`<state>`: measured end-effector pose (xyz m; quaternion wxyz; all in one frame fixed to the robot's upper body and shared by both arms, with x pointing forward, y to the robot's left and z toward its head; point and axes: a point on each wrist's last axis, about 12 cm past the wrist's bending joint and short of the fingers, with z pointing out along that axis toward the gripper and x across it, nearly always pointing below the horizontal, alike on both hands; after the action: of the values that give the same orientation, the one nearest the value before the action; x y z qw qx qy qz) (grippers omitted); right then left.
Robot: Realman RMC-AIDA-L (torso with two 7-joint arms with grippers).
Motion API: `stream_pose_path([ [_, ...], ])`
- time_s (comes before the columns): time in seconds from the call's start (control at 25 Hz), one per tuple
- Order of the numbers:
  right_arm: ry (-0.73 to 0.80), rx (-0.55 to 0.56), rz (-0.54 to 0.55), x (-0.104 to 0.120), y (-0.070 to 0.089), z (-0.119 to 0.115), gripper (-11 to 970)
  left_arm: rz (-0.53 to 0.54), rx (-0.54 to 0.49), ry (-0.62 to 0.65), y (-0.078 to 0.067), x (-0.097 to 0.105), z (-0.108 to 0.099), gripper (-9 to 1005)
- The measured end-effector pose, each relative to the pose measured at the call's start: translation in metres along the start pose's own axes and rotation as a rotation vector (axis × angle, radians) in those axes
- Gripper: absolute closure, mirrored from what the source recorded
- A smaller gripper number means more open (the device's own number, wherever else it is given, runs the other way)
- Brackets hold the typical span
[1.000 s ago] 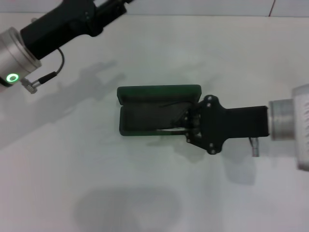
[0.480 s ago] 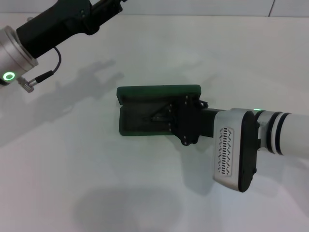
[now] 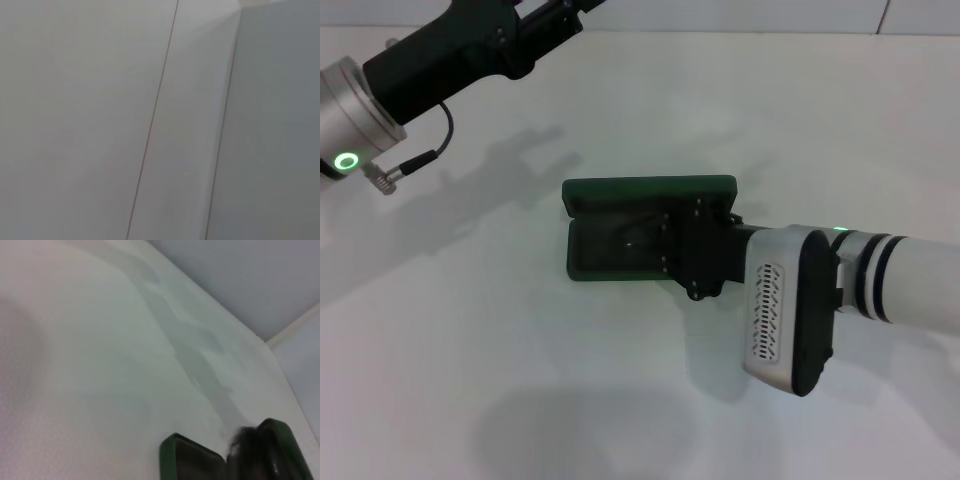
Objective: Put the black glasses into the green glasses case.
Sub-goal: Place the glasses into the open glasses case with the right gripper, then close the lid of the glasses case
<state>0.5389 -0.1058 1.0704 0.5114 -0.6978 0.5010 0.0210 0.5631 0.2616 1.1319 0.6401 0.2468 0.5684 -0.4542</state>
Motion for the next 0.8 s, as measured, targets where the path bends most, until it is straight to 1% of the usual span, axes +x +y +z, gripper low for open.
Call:
stream_pose_path([
  [0.28,-0.02,-0.008,0.013,-0.006,0.003,0.002,748,-0.001,0.001,0.02,0.0,0.003,0.001,424],
  [0.48,-0.076,-0.041,0.054,-0.012,0.006,0.0,738,-0.001,0.001,0.024,-0.001,0.004,0.001,424],
  [0.68,-0.117,-0.049,0.11,-0.01,0.001,-0.005,726,-0.005,-0.005,0.037,0.0,0.005,0.001,423],
  [0.8,-0.189,-0.09,0.183,-0.006,-0.005,-0.013,716,-0.01,-0.028,0.063,0.003,0.007,0.001,423],
])
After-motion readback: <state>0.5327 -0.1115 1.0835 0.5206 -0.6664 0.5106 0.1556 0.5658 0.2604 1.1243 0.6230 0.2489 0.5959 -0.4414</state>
